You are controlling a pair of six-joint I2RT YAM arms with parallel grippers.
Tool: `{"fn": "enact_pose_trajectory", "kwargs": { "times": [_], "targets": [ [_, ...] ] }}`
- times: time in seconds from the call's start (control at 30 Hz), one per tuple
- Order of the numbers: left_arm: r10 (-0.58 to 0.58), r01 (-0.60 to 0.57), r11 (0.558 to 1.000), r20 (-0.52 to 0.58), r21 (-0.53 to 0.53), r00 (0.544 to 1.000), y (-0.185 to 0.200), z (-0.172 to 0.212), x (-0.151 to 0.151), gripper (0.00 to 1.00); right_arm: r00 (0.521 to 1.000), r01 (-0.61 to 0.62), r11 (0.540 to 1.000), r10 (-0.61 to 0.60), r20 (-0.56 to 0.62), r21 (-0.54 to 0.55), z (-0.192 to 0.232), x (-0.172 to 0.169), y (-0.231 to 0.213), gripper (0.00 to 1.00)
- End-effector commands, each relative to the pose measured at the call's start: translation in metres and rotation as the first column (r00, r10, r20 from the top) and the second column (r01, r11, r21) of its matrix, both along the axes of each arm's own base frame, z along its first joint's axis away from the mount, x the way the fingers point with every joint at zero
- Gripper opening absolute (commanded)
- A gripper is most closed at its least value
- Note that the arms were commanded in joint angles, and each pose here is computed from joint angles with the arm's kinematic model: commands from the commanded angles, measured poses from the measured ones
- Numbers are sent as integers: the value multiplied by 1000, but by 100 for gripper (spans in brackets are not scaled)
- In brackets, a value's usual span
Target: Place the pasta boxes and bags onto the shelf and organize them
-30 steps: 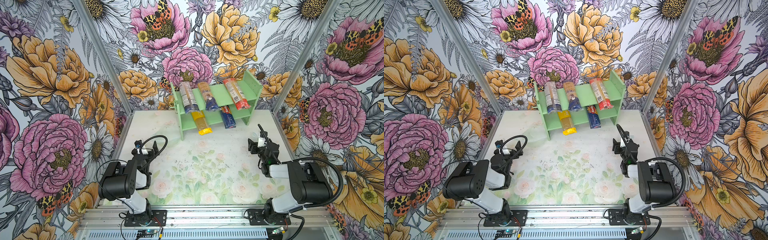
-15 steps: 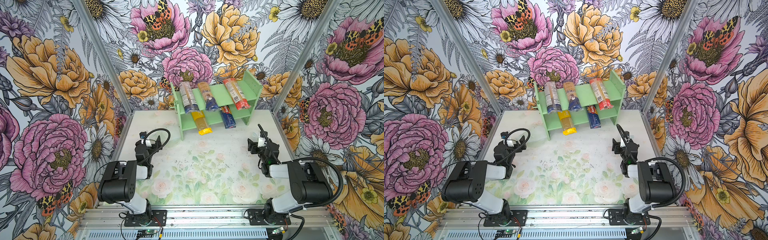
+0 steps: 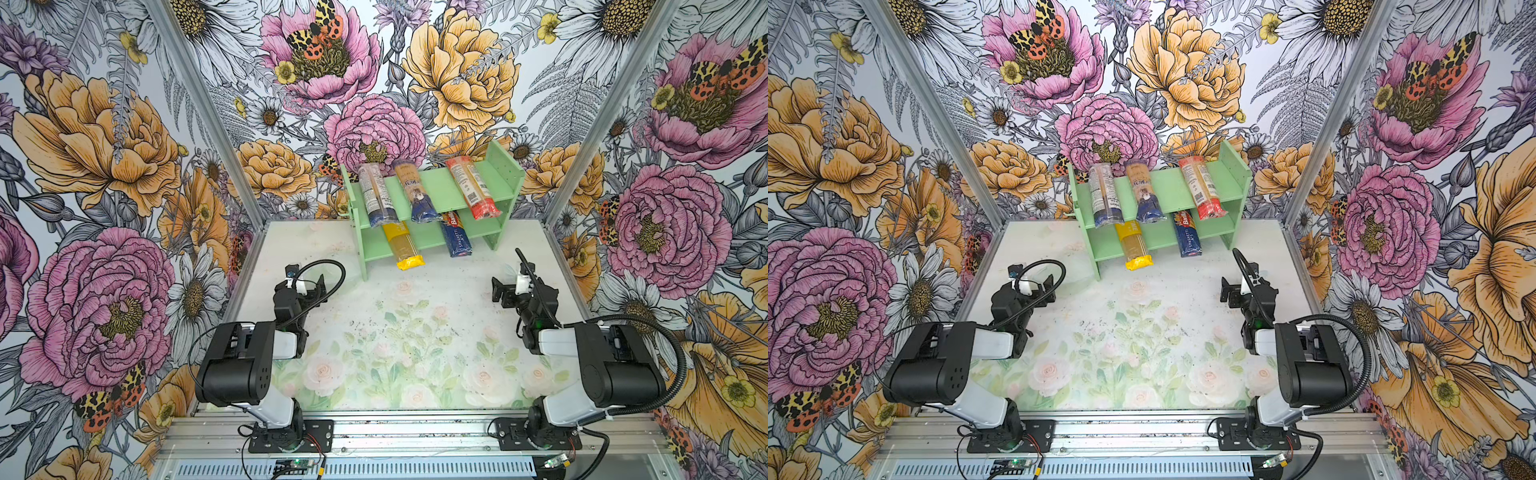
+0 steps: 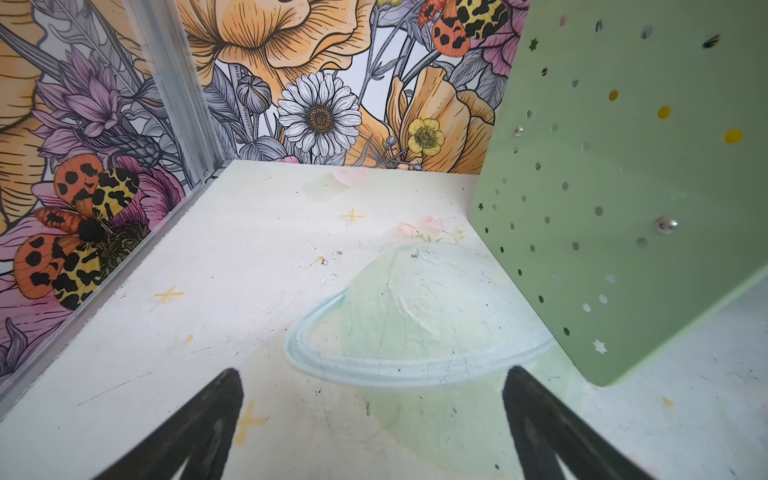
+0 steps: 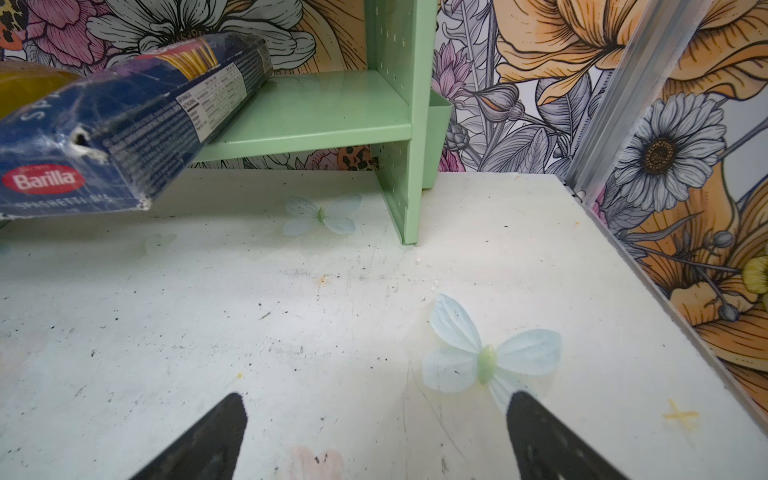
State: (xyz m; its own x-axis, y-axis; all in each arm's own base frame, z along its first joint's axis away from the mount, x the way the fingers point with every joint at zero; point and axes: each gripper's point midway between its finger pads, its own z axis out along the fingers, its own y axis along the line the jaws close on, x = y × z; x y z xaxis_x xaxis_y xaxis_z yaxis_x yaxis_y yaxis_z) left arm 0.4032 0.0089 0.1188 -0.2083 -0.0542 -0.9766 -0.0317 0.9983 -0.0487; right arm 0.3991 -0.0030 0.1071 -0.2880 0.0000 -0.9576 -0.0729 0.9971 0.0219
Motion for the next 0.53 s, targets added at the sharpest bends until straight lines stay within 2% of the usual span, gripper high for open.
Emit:
{"fn": "enact_pose_trajectory", "kwargs": {
  "times": [0.0, 0.5],
  "targets": [
    [-11, 11, 1000, 28, 16, 1000, -2, 11, 3, 99, 1000, -2, 1000, 2, 25, -10, 6, 3, 2, 100],
    [-4, 4, 1000, 25, 9, 1000, 0, 10, 3, 99, 1000, -1, 1000, 1, 26, -9, 6, 3, 2, 100]
  ]
}}
